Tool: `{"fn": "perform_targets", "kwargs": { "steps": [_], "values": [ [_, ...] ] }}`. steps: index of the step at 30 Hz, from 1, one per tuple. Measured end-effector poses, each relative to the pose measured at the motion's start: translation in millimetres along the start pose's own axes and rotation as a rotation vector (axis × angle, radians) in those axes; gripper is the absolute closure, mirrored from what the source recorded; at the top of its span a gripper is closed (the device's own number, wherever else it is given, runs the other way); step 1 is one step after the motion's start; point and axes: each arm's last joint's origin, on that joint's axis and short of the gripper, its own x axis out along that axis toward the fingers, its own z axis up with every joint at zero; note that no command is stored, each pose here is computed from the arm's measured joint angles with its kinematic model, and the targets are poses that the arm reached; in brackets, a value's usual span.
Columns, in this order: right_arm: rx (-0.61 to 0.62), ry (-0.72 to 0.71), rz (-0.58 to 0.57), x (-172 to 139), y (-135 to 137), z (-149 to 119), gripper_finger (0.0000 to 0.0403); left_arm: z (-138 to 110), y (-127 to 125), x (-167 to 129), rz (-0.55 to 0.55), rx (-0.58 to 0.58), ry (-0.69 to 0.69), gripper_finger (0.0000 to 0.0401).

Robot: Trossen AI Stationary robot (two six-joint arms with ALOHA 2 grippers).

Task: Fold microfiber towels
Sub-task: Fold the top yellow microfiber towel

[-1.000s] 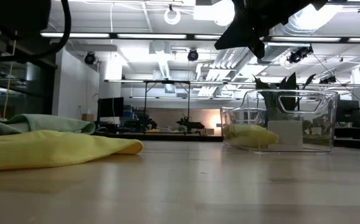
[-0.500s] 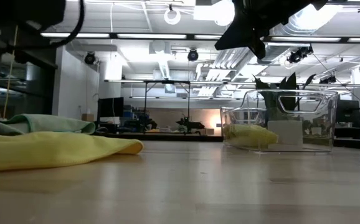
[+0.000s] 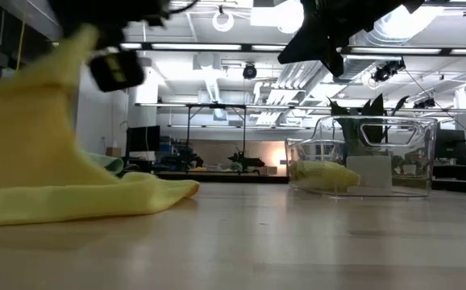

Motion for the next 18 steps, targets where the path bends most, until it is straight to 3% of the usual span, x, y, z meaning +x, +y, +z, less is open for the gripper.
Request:
{"fn": "perform_targets", "kwargs": {
  "steps": [4, 9, 14, 18],
  "values": [
    [-0.009, 0.023, -0.004, 0, -1, -2, 0.0402, 28, 23, -26, 0.058, -0.015, -0.147, 0.0401],
    [-0.012, 0.052, 0.032, 0, 0, -3, 0.0402, 54, 45, -72, 0.250, -0.047, -0.327, 0.0401],
    [-0.012, 0.070, 0.073, 0, 1, -4, 0.0402, 65, 62, -124, 0.433, -0.095, -0.491, 0.0401],
    [-0.011, 0.087, 0.109, 0, 2, -4, 0.0401, 66, 69, -149, 0.456, -0.151, -0.571, 0.0401]
  ]
}}
